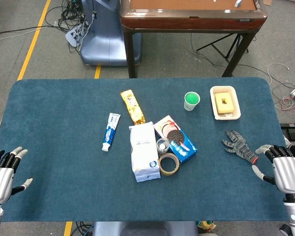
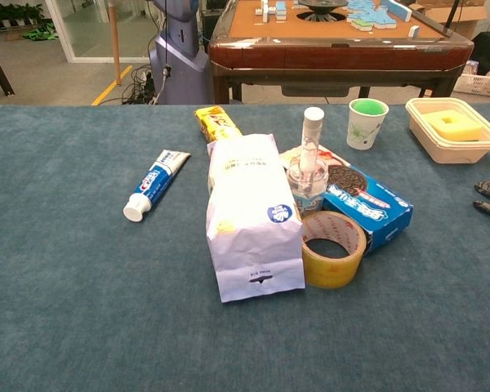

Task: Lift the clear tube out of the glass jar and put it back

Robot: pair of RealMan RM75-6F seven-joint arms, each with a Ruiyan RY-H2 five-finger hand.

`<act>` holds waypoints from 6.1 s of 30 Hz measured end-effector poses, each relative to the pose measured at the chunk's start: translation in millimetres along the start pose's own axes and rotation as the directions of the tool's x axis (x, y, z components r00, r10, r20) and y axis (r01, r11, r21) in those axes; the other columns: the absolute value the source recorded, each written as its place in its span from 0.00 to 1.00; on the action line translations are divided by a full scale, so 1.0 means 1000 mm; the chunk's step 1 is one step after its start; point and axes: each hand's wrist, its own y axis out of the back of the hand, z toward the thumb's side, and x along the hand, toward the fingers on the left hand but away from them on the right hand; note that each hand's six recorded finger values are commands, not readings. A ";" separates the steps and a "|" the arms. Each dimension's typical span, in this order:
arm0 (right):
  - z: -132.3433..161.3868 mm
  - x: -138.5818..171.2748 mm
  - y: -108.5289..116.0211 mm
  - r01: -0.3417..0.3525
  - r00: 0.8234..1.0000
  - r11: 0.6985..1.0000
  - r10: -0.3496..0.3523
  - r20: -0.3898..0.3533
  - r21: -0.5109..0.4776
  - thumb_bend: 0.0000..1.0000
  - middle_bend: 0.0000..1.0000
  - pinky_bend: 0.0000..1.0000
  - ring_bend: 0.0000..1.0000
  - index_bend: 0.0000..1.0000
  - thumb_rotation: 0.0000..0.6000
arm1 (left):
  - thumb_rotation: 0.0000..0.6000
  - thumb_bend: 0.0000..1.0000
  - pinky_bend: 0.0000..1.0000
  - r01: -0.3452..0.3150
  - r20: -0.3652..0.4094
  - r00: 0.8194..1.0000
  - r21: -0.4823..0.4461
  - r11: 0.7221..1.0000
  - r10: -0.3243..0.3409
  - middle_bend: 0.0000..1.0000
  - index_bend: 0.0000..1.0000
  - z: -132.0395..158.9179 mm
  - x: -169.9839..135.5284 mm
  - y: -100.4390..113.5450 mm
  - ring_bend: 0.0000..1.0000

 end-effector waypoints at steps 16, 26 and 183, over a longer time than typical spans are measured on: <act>0.046 -0.028 -0.006 -0.080 0.992 0.995 0.073 -0.107 -0.064 0.31 0.34 0.28 0.31 0.41 1.00 | 1.00 0.17 0.06 0.048 -0.016 0.999 0.006 0.999 -0.048 0.12 0.17 0.001 -0.006 -0.003 0.16; 0.116 -0.071 -0.021 -0.159 0.960 0.979 0.123 -0.250 -0.130 0.31 0.31 0.28 0.17 0.41 1.00 | 1.00 0.17 0.06 0.044 -0.023 0.999 0.004 0.999 -0.043 0.12 0.17 -0.003 -0.014 0.005 0.16; 0.147 -0.148 -0.031 -0.295 0.950 0.742 0.160 -0.268 -0.602 0.54 0.49 0.33 0.37 0.59 1.00 | 1.00 0.17 0.06 0.050 0.005 0.999 -0.012 0.999 -0.050 0.12 0.17 0.011 -0.004 0.005 0.16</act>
